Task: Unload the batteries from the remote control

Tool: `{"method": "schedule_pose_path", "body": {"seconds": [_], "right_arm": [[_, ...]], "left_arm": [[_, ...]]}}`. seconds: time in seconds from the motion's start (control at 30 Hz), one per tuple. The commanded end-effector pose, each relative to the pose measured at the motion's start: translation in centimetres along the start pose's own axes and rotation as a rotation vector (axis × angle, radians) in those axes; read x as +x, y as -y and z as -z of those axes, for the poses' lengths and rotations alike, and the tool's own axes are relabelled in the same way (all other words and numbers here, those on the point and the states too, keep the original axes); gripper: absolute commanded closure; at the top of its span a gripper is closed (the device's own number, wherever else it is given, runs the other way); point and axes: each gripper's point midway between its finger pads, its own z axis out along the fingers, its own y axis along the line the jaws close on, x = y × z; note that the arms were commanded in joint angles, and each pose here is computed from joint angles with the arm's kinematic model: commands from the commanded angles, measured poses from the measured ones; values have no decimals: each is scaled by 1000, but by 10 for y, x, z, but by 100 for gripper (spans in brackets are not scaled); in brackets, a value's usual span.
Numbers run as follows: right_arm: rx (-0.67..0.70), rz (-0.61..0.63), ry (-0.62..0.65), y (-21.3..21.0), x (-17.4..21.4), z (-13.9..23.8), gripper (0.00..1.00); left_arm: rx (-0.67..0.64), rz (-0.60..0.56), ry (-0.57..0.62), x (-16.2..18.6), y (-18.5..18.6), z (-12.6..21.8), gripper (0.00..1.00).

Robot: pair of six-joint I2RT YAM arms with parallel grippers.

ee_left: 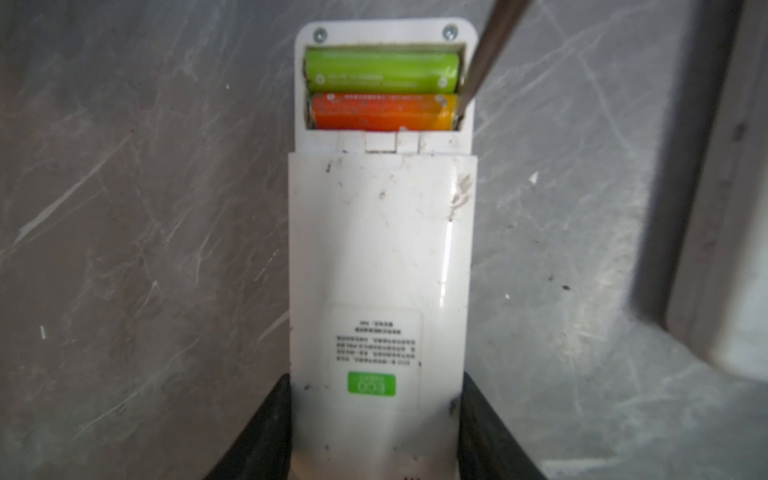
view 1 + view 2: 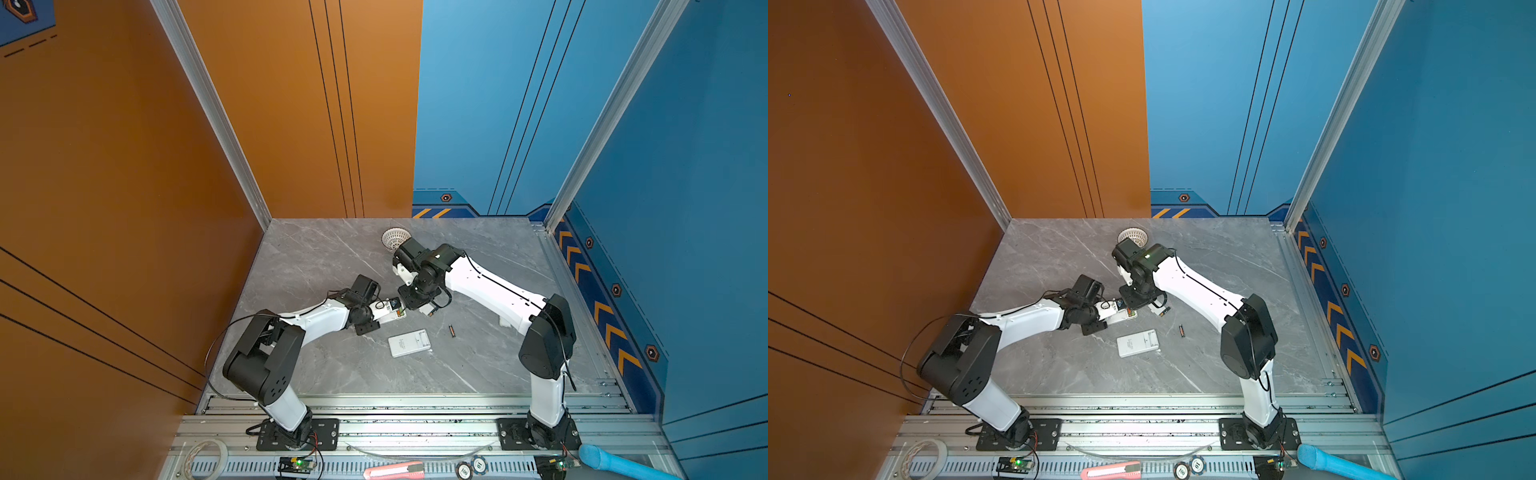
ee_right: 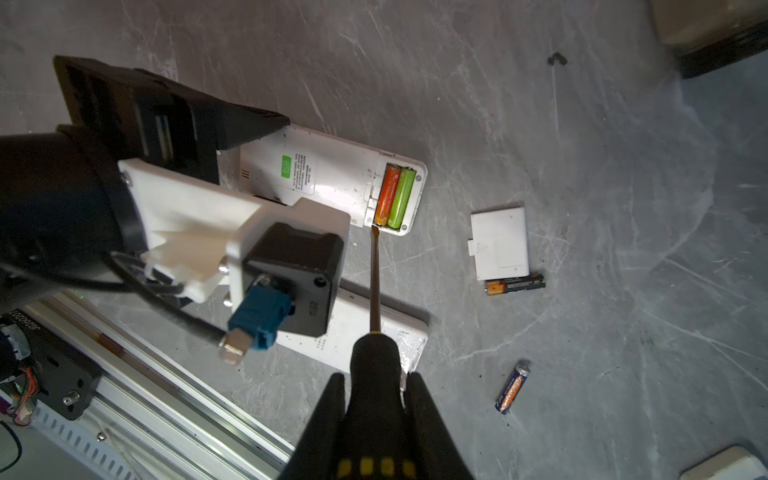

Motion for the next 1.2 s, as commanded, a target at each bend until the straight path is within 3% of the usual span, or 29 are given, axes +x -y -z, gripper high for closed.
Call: {"method": "schedule_pose_path", "body": {"seconds": [0.0, 0.77, 1.17], "right_arm": [[14, 26, -30, 0, 5, 1, 100], [18, 3, 21, 0, -16, -3, 100], [27, 13, -16, 2, -10, -17, 100]], "left_arm": [[13, -27, -128, 33, 15, -10, 98], [35, -36, -107, 27, 16, -11, 100], [42, -35, -105, 27, 16, -11, 100]]}}
